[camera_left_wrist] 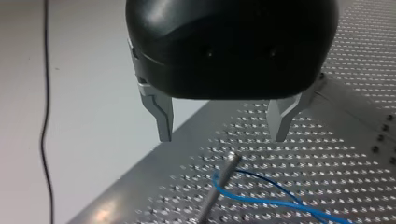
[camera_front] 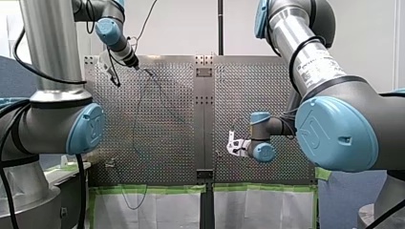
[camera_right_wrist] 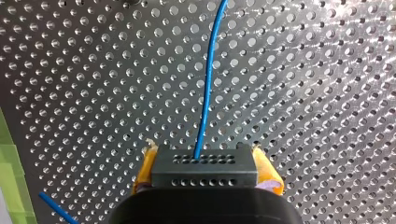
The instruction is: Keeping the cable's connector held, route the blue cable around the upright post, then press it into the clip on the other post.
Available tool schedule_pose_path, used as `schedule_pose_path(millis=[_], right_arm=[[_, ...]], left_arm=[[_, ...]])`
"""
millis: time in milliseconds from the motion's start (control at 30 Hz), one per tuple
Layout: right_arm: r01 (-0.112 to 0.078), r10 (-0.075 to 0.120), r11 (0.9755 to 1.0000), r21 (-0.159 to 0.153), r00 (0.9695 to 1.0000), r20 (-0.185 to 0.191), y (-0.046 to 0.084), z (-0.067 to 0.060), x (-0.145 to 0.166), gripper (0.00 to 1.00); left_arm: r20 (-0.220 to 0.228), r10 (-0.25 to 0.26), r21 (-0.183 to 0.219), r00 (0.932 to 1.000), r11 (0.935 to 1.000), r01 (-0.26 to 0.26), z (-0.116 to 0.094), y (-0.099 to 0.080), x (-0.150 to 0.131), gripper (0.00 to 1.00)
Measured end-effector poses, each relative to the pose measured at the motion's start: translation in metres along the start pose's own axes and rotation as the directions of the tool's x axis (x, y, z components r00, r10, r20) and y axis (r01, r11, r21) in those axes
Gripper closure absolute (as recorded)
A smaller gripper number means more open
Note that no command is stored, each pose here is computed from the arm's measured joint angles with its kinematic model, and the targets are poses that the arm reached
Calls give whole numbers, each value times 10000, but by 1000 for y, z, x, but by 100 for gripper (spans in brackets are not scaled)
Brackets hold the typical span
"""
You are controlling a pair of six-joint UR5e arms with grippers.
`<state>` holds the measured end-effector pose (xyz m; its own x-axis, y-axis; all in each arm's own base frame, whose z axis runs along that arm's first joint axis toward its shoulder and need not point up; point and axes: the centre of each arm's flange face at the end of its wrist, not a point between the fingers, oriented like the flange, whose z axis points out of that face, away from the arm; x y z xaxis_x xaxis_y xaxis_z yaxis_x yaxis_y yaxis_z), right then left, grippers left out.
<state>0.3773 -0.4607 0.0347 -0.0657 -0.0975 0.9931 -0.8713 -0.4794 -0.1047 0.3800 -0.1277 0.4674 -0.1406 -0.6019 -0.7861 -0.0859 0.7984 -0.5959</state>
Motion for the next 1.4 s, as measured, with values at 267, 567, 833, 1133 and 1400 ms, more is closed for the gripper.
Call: schedule_pose_path(millis=[267, 567, 833, 1133, 1400], right_arm=[[-8, 8, 10000, 16, 10000, 0, 0, 0, 0, 100], [-12, 12, 10000, 22, 10000, 24, -1, 0, 0, 100], [-11, 11, 10000, 64, 10000, 12, -1, 0, 0, 100], [-10, 11, 9999, 123, 10000, -8, -1, 0, 0, 100], [-9, 9, 9999, 150, 10000, -15, -1, 0, 0, 100]], left_arm=[[-346, 668, -138, 9972, 9976, -673, 4, -7, -12, 0], [-397, 1508, -74, 9878, 9885, -1512, -3, -27, -35, 0], [-721, 2142, -80, 9741, 9765, -2153, -4, -36, -45, 0], [-1230, 2782, -447, 9526, 9574, -2853, 1, -29, -39, 0], [-1343, 3432, -1008, 9296, 9285, -3573, 8, -21, -38, 0]])
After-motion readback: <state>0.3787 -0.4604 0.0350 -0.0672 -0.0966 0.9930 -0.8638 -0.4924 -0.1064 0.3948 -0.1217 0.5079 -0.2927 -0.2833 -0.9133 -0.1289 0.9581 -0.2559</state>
